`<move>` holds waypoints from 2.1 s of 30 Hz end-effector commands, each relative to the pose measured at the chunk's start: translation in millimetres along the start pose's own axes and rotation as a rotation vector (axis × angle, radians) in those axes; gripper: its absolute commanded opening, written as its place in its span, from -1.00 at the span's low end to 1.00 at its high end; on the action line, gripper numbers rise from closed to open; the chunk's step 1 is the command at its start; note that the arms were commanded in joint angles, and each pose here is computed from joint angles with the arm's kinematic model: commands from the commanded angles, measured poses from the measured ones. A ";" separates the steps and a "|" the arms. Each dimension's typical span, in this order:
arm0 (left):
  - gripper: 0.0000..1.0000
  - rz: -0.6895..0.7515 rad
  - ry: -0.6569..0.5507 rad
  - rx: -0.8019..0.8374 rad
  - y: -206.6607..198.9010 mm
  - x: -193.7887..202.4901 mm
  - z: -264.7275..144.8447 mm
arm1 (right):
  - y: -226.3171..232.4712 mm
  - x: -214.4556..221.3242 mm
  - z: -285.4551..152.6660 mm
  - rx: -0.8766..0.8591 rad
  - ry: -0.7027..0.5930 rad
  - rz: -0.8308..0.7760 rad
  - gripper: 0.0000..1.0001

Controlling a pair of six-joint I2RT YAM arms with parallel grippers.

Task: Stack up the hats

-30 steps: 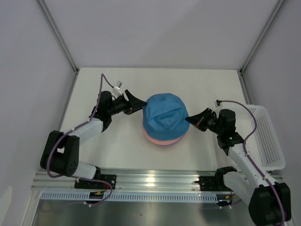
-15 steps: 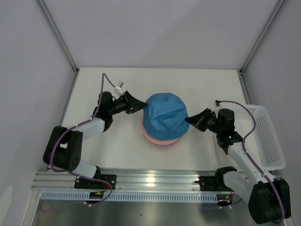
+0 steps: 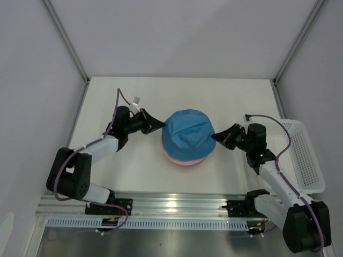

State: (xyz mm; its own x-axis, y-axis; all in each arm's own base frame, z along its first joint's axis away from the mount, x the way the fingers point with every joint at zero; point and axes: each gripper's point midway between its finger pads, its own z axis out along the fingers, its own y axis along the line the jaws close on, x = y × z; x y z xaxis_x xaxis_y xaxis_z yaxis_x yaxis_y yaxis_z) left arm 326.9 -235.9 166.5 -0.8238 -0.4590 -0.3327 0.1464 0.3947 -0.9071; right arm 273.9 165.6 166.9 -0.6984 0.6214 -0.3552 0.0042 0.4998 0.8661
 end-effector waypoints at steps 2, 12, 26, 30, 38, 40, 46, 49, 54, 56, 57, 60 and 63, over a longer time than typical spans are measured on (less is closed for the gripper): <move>-0.99 0.020 -0.035 -0.188 34.7 2.0 -7.4 | -27.8 2.8 7.0 0.092 -0.004 -0.028 -1.00; -0.99 0.069 -0.010 -0.318 59.9 20.5 -6.5 | -63.1 30.5 19.9 0.192 0.059 -0.091 -1.00; 0.05 0.212 -0.026 -0.358 34.1 7.7 -20.3 | -15.4 -12.4 5.3 0.222 0.000 -0.288 0.53; 0.90 0.329 -0.111 -0.359 -15.8 -25.4 -40.4 | 8.2 -40.9 -4.7 0.246 -0.029 -0.370 0.66; 0.99 0.586 -0.364 -0.460 -114.2 -82.2 -134.2 | 63.6 -137.3 -57.9 0.330 -0.203 -0.472 0.99; 0.99 0.646 -0.417 -0.496 -130.0 -87.6 -162.6 | 74.2 -162.9 -73.5 0.365 -0.241 -0.500 0.99; 0.99 0.731 -0.527 -0.558 -161.5 -79.4 -239.5 | 72.4 -195.9 -98.9 0.478 -0.300 -0.527 0.99; 0.99 0.716 -0.514 -0.632 -133.8 -61.8 -257.4 | 75.3 -196.3 -110.6 0.476 -0.340 -0.549 0.99; 0.99 0.680 -0.483 -0.671 -102.7 -36.1 -269.8 | 89.6 -187.3 -137.7 0.434 -0.436 -0.568 0.99; 0.99 0.649 -0.467 -0.647 -94.5 -27.8 -263.3 | 91.5 -183.9 -141.6 0.424 -0.453 -0.554 0.99; 0.99 0.648 -0.474 -0.619 -96.6 -24.0 -264.1 | 93.0 -180.6 -144.5 0.419 -0.452 -0.555 0.99; 0.99 0.629 -0.455 -0.575 -94.3 -15.6 -257.4 | 93.7 -176.0 -147.6 0.413 -0.450 -0.560 0.99; 0.99 0.621 -0.448 -0.559 -96.1 -13.4 -256.2 | 92.5 -173.0 -150.6 0.415 -0.453 -0.579 0.99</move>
State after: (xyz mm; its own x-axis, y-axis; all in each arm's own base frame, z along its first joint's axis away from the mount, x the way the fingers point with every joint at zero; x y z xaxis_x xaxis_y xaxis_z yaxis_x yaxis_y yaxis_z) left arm 186.3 -56.2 313.8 -0.4040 -0.2183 -0.8883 0.0728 0.9604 -0.2691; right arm 286.2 17.5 367.2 -0.3147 0.3519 -0.8816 0.0485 0.9335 0.3553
